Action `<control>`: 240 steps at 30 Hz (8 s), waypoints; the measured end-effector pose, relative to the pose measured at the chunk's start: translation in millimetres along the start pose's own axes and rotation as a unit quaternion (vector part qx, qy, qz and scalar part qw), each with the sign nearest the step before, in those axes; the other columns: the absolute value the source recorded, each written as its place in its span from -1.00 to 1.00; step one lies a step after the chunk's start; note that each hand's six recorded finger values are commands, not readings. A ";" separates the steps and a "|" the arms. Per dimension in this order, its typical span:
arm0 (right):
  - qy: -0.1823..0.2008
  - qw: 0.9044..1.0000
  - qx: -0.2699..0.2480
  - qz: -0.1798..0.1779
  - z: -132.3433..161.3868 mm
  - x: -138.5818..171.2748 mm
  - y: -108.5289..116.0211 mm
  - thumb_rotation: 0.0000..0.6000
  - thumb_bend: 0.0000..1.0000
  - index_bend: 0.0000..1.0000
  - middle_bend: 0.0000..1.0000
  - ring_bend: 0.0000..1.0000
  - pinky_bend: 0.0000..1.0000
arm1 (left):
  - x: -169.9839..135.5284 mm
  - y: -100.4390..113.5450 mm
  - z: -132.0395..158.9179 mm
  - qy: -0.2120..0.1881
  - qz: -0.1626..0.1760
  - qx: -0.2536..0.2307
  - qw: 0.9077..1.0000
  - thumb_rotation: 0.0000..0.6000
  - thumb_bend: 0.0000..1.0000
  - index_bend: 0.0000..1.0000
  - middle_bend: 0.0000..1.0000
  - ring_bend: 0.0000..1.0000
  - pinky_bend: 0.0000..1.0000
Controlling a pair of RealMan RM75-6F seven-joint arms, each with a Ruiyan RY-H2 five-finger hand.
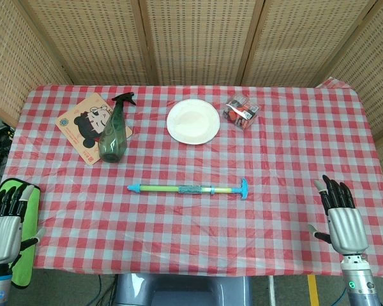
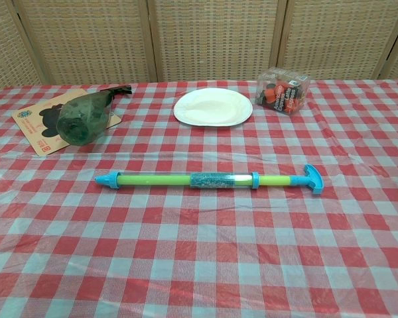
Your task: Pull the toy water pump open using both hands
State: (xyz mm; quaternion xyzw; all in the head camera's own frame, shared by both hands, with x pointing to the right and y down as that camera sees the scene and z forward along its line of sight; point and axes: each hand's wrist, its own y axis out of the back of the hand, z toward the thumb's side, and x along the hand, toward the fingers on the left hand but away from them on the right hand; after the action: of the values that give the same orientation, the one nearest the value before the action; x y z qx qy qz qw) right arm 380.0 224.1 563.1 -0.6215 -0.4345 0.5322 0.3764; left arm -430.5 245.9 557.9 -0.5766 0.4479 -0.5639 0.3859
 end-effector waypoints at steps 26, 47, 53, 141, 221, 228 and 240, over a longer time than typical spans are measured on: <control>0.035 0.999 -0.016 -0.006 17.8 1.2 3.3 1.00 -0.76 -0.98 -1.00 -1.00 -1.00 | -2.8 1.4 -2.0 -0.009 -0.008 -0.015 1.000 1.00 -0.58 -1.00 -1.00 -1.00 -1.00; 0.063 0.996 0.022 0.061 85.2 -77.9 -40.7 1.00 -0.43 -0.11 1.00 1.00 0.47 | 10.7 0.0 -15.1 0.022 -0.016 -0.012 1.000 1.00 -0.58 -1.00 -1.00 -1.00 -1.00; 0.061 0.991 0.028 0.119 112.2 -98.4 -78.9 1.00 -0.19 -0.11 1.00 1.00 0.49 | 13.5 0.2 -17.6 0.026 -0.016 -0.012 0.999 1.00 -0.58 -1.00 -1.00 -1.00 -1.00; 0.060 0.988 -0.012 0.139 171.2 -182.8 -58.2 1.00 0.04 0.62 1.00 1.00 0.49 | 99.7 44.3 34.6 -0.015 -0.016 0.010 1.000 1.00 -0.57 -0.75 -1.00 -1.00 -1.00; 0.070 0.986 -0.034 0.148 173.0 -194.1 -37.5 1.00 0.03 0.63 1.00 1.00 0.49 | 228.1 -0.2 225.9 -0.068 -0.192 0.082 0.976 1.00 -0.30 0.01 0.73 0.55 0.36; 0.067 0.986 -0.032 0.149 169.5 -193.2 -37.6 1.00 0.03 0.63 1.00 1.00 0.49 | 226.3 0.3 224.9 -0.067 -0.188 0.080 0.977 1.00 -0.27 0.12 0.73 0.56 0.36; 0.057 0.987 -0.025 0.146 161.3 -195.1 -38.8 1.00 0.03 0.63 1.00 1.00 0.49 | 216.8 -0.9 211.8 -0.064 -0.195 0.081 0.975 1.00 -0.26 0.17 0.73 0.56 0.37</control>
State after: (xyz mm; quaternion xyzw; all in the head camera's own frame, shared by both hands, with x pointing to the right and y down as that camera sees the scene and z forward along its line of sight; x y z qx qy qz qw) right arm 204.2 54.7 640.3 -0.7168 -0.3296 0.5345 0.3031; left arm -227.5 27.1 610.7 -0.6547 0.2541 -0.6245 0.3417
